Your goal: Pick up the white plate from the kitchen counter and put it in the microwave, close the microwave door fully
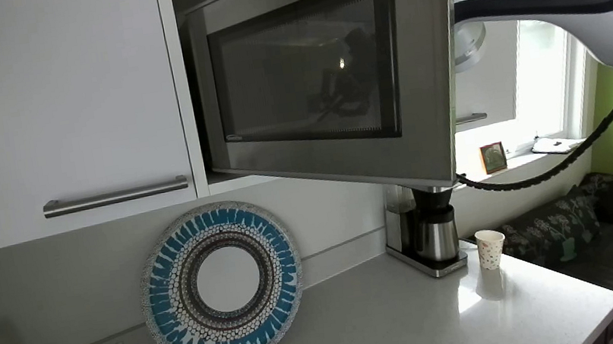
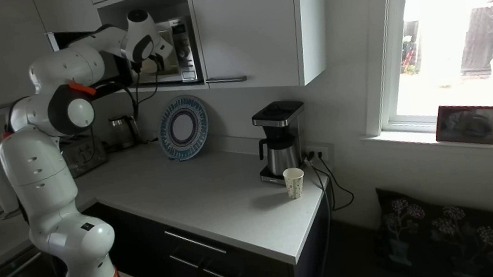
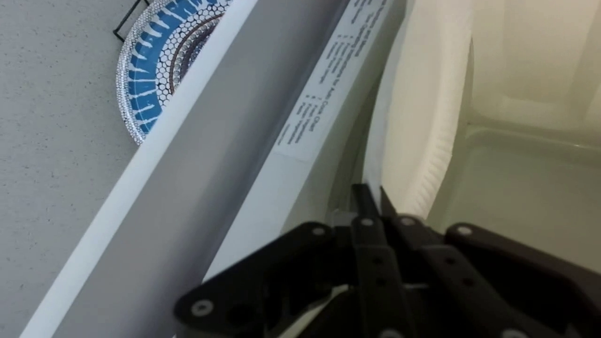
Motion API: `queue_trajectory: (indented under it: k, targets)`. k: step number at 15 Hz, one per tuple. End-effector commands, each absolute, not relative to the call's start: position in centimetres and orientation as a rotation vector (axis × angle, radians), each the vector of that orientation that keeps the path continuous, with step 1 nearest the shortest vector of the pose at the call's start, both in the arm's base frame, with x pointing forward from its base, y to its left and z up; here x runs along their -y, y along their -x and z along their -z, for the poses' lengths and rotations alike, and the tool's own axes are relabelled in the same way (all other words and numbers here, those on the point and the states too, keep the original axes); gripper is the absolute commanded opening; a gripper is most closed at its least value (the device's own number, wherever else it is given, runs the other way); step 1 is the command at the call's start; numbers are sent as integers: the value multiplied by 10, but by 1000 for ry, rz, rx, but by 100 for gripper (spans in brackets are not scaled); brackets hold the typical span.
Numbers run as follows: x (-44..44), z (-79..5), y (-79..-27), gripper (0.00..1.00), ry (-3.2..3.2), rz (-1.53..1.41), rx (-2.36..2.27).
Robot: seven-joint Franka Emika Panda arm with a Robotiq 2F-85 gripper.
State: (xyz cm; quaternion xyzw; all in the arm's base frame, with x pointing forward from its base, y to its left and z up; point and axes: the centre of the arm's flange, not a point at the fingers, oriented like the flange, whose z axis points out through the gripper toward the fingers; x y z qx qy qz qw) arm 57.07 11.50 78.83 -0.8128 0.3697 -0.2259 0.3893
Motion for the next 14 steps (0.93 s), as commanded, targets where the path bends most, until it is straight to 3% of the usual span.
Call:
queue_trajectory:
  k: [1, 4, 5, 7, 14]
  targets:
    - [-125, -799, -584, 0, 2056, 598, -987]
    - [-128, -799, -589, 5, 2063, 595, -1006]
    - [-128, -800, -590, 27, 2066, 586, -1010]
    - [-130, -799, -592, 31, 2064, 575, -1010]
    - [-135, -815, -583, 83, 2080, 561, -969]
